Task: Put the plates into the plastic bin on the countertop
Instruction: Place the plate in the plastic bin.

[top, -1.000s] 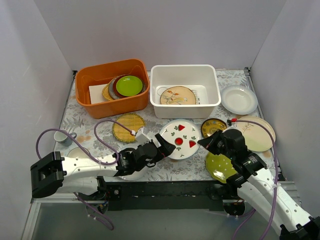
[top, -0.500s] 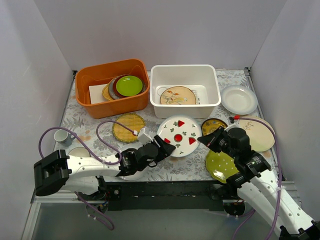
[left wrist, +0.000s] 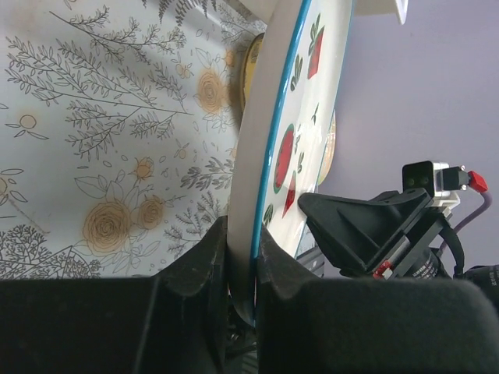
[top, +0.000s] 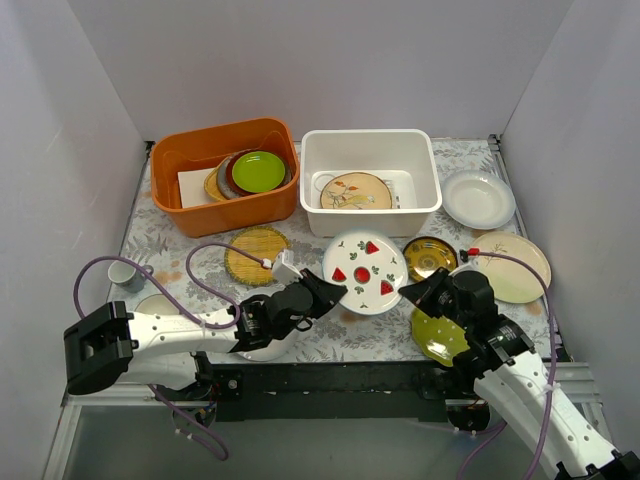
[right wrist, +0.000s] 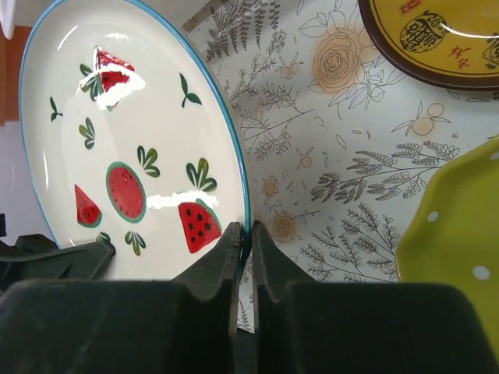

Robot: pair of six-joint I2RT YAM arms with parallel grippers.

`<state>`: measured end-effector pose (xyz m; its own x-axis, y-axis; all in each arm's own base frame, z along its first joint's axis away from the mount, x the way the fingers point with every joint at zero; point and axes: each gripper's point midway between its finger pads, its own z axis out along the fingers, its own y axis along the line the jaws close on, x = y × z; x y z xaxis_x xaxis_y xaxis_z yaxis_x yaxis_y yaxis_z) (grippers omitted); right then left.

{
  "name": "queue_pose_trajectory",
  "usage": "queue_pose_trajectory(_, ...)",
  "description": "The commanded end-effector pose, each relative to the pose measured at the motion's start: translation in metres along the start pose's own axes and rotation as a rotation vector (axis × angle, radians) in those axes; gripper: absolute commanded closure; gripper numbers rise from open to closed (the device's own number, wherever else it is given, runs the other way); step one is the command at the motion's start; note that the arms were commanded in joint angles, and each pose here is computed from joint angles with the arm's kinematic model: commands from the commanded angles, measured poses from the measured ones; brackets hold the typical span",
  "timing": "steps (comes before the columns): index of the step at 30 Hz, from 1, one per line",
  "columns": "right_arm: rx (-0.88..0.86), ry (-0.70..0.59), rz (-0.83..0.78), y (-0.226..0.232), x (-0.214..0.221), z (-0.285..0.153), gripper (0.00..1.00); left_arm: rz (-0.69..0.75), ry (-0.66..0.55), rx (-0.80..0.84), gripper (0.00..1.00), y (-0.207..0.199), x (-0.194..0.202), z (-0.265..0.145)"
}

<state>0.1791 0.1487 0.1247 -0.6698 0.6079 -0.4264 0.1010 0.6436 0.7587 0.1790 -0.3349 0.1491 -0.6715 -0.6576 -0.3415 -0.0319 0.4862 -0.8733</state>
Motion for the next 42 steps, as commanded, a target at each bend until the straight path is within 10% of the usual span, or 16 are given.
queue_pose_trajectory(1,-0.332,0.015,-0.017,0.068,-0.001,-0.016,0.78,-0.054,0.017,0.011,1.0,-0.011,0.003,-0.001)
queue_pose_trajectory(10,-0.342,0.009,0.03,0.057,0.005,-0.009,0.42,-0.079,0.018,0.047,1.0,-0.019,-0.001,-0.012)
queue_pose_trajectory(24,-0.353,0.055,0.122,0.032,0.026,0.011,0.4,-0.095,0.033,0.133,1.0,-0.046,-0.001,-0.032)
queue_pose_trajectory(28,-0.39,0.042,0.132,0.035,0.025,0.013,0.49,-0.101,0.039,0.155,1.0,-0.053,-0.002,-0.037)
queue_pose_trajectory(34,-0.44,0.045,0.141,0.04,0.027,0.011,0.95,-0.111,0.057,0.144,1.0,-0.045,0.003,-0.038)
queue_pose_trajectory(39,-0.458,0.029,0.136,0.044,0.023,0.007,0.99,-0.105,0.069,0.12,1.0,-0.035,0.006,-0.038)
queue_pose_trajectory(42,-0.449,0.023,0.128,0.045,0.021,0.005,0.99,-0.091,0.062,0.096,0.82,-0.029,0.005,-0.039)
